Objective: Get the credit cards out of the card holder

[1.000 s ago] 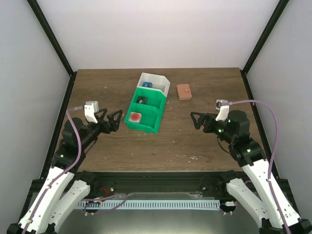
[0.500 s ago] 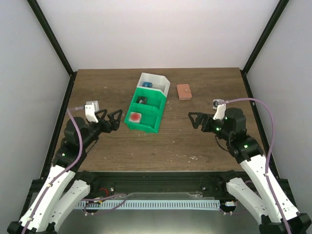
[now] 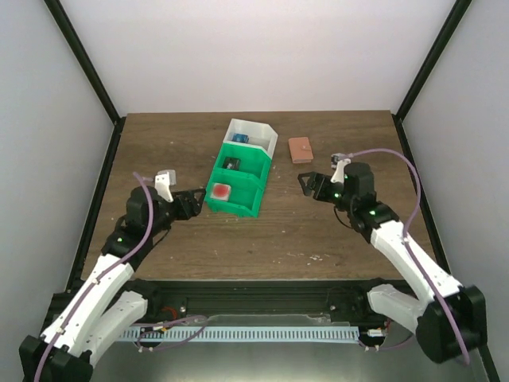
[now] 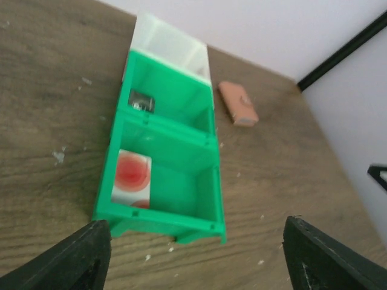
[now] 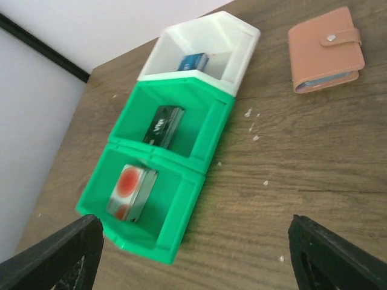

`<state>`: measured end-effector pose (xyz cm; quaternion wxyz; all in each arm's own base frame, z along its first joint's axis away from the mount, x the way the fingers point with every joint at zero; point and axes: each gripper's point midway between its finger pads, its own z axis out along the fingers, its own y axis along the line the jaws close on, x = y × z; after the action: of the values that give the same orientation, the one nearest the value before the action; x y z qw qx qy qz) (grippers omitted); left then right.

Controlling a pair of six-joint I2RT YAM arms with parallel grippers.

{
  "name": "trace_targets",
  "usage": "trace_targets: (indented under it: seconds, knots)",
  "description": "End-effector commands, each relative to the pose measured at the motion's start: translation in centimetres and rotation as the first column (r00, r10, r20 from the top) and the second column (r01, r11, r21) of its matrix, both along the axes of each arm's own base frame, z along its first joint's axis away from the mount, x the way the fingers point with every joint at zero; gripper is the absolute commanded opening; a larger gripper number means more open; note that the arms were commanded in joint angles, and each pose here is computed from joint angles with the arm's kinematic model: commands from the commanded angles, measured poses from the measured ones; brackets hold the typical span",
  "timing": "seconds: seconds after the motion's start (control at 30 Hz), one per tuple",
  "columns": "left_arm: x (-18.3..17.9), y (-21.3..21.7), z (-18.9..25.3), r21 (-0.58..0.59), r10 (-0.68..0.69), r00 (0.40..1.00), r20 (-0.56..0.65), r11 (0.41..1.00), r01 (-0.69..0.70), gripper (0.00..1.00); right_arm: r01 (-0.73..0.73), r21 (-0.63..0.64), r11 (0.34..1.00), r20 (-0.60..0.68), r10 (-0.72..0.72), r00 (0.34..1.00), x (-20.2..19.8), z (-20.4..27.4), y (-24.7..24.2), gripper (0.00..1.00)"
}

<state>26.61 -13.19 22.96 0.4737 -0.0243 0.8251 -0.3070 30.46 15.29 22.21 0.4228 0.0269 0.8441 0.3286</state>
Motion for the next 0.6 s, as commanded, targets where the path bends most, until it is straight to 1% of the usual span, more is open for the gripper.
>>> trace_targets:
  seconds: [0.0,0.1,0.17,0.2,0.3,0.47,0.57]
  knots:
    - [0.1,-0.9,-2.3,-0.022,-0.025,0.994,-0.107,0.999,0.023,0.76,0.06,-0.071,0.996,0.093,-0.053,0.994,4.3,-0.1,-0.2,0.79]
    - [-0.1,-2.0,-3.6,-0.033,-0.087,0.983,-0.161,0.996,0.082,0.73,0.081,-0.132,0.988,0.049,-0.075,0.996,7.2,-3.1,-0.9,0.57]
    - [-0.4,-2.8,-4.0,-0.039,-0.137,0.975,-0.175,0.99,0.132,0.71,0.085,-0.131,0.988,0.013,-0.084,0.996,8.9,-4.7,-1.5,0.46]
    - [-0.6,-3.2,-3.9,-0.043,-0.166,0.971,-0.171,0.986,0.161,0.71,0.088,-0.124,0.988,-0.008,-0.09,0.996,9.7,-5.6,-1.9,0.43]
    - [-1.2,-3.9,-3.5,-0.03,-0.238,0.961,-0.14,0.971,0.236,0.71,0.117,-0.104,0.988,-0.076,-0.126,0.989,12.1,-7.9,-3.0,0.42]
    - [-2.2,-4.5,-2.3,-0.001,-0.317,0.944,-0.097,0.948,0.318,0.75,0.121,-0.09,0.989,-0.098,-0.13,0.987,15.7,-9.8,-3.5,0.41]
    - [-2.3,-4.4,-2.5,0.019,-0.323,0.942,-0.089,0.945,0.326,0.77,0.137,-0.092,0.986,-0.129,-0.148,0.98,18.0,-11.2,-4.0,0.41]
